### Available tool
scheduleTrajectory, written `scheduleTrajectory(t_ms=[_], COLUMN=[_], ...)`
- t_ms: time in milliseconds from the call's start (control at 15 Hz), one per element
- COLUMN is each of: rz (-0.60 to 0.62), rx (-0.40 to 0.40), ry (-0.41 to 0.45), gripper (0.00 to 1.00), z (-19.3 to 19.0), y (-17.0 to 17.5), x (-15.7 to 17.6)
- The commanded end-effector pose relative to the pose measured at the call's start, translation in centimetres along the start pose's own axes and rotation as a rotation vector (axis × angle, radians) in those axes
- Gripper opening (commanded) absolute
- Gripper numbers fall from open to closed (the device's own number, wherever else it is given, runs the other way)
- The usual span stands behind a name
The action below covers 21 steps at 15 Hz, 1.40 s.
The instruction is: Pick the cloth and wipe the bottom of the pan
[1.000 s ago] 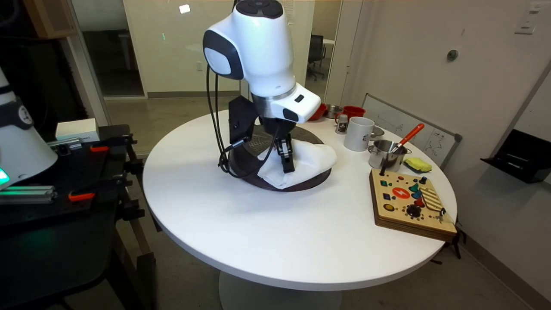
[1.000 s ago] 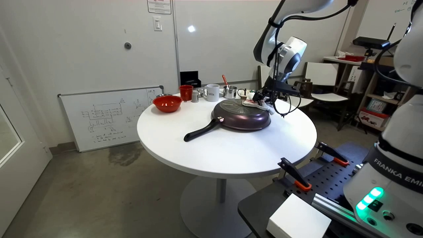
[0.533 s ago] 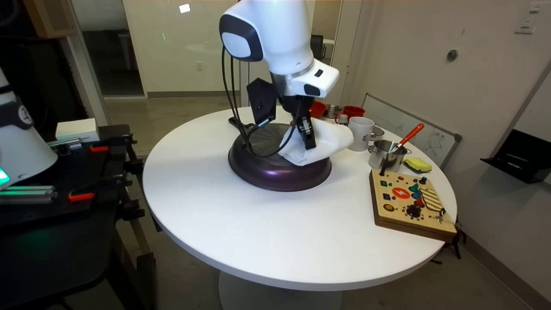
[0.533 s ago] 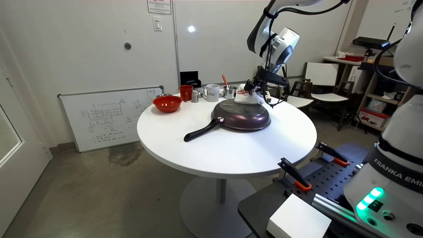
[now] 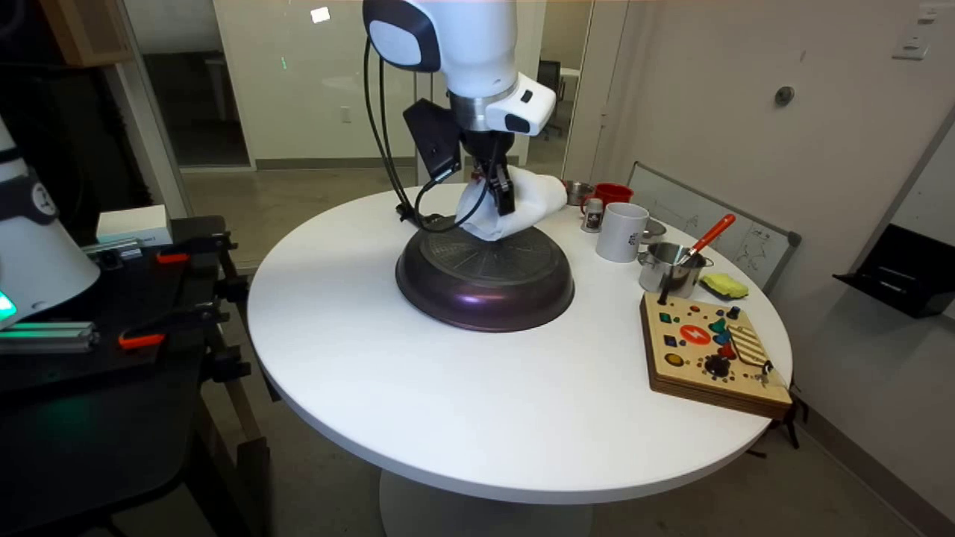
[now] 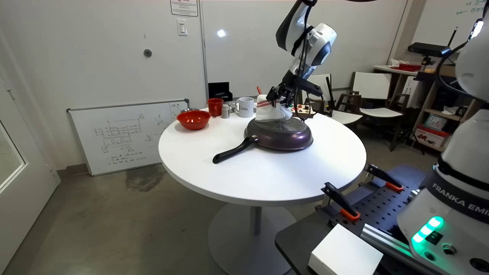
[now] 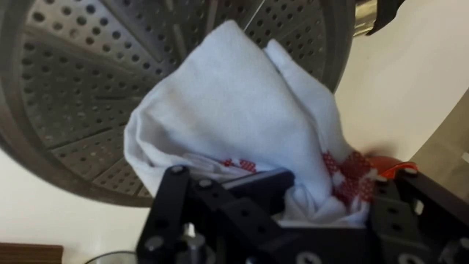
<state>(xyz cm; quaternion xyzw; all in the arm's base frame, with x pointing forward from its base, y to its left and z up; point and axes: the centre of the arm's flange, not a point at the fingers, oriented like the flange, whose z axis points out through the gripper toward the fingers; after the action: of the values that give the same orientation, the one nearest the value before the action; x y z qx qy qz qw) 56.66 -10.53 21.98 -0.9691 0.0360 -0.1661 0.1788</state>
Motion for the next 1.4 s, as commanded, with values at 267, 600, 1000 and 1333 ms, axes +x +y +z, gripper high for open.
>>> scheduleTrajectory(t_ms=[267, 600, 1000, 1333], rz=[-0.037, -0.051, -0.041, -0.02], rx=[0.086, 0.032, -0.071, -0.145], ry=[-0.13, -0.107, -0.02, 0.061], gripper=[0.03, 0.04, 0.03, 0.03], z=[2.1, 3.4, 4.0, 2.7], y=[-2.0, -1.4, 0.9, 4.2], x=[-5.1, -5.8, -3.9, -1.8])
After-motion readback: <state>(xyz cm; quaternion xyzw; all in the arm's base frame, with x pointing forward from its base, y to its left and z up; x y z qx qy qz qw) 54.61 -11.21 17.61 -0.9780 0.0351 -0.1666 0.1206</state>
